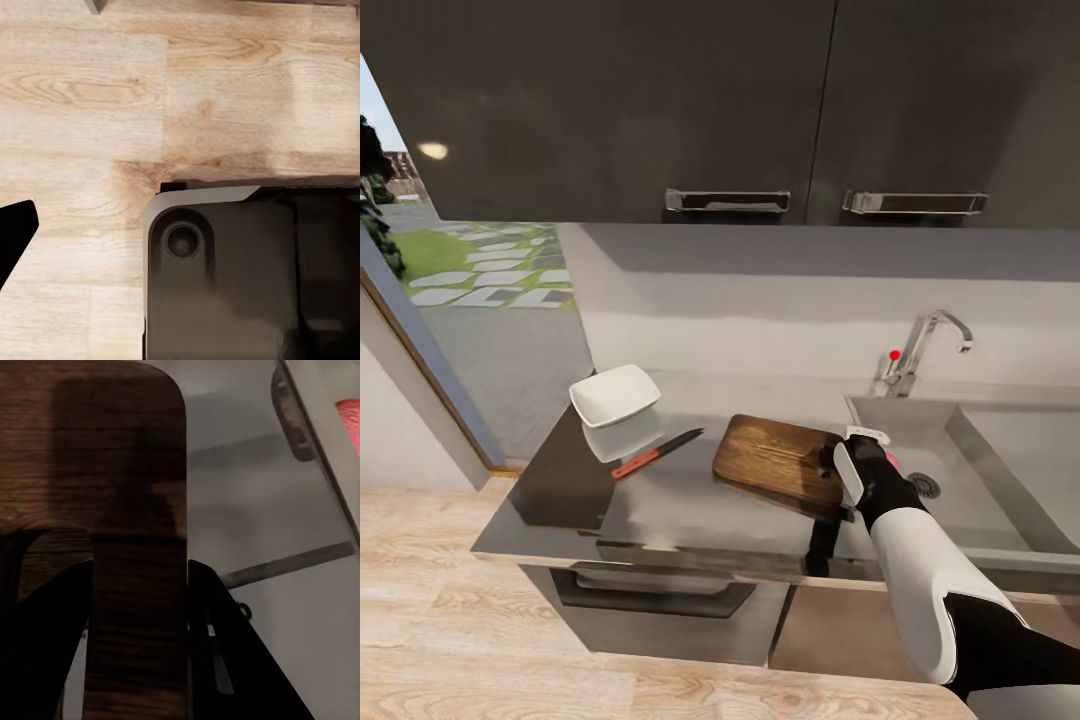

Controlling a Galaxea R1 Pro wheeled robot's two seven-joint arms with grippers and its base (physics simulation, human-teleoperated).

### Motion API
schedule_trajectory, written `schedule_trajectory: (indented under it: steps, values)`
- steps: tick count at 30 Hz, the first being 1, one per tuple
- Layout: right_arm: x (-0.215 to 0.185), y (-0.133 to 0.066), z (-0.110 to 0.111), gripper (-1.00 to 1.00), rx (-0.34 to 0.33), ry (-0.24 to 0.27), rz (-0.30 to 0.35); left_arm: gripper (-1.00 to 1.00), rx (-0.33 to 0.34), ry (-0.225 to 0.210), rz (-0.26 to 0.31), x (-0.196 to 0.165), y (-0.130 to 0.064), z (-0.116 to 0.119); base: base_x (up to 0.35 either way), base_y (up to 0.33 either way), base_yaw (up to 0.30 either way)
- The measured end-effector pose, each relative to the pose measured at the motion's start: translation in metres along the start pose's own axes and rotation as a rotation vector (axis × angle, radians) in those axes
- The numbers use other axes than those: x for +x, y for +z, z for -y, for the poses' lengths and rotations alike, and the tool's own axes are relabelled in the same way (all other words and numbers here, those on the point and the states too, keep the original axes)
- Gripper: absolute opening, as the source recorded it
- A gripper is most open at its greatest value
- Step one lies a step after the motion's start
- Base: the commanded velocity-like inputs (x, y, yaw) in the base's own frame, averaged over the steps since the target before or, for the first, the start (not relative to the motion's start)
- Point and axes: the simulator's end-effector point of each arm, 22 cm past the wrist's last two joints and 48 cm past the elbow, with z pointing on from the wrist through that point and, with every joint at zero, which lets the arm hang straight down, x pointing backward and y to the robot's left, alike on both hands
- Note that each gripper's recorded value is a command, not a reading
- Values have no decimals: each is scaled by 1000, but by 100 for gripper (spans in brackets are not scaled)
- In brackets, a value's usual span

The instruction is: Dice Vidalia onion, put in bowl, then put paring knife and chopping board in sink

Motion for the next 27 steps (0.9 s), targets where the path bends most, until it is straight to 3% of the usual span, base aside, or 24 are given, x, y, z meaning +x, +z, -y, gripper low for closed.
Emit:
schedule_trajectory:
  steps: [14,21,27]
  values:
    - [-4,3,16,-100,16,-4,4,100,0,0,0,0,0,0,0,0,1]
    - [-4,8,33,-100,-13,-11,-22,100,0,0,0,0,0,0,0,0,0]
    - [-4,8,30,-100,-47,-19,-30,100,0,0,-1,0,0,0,0,0,0]
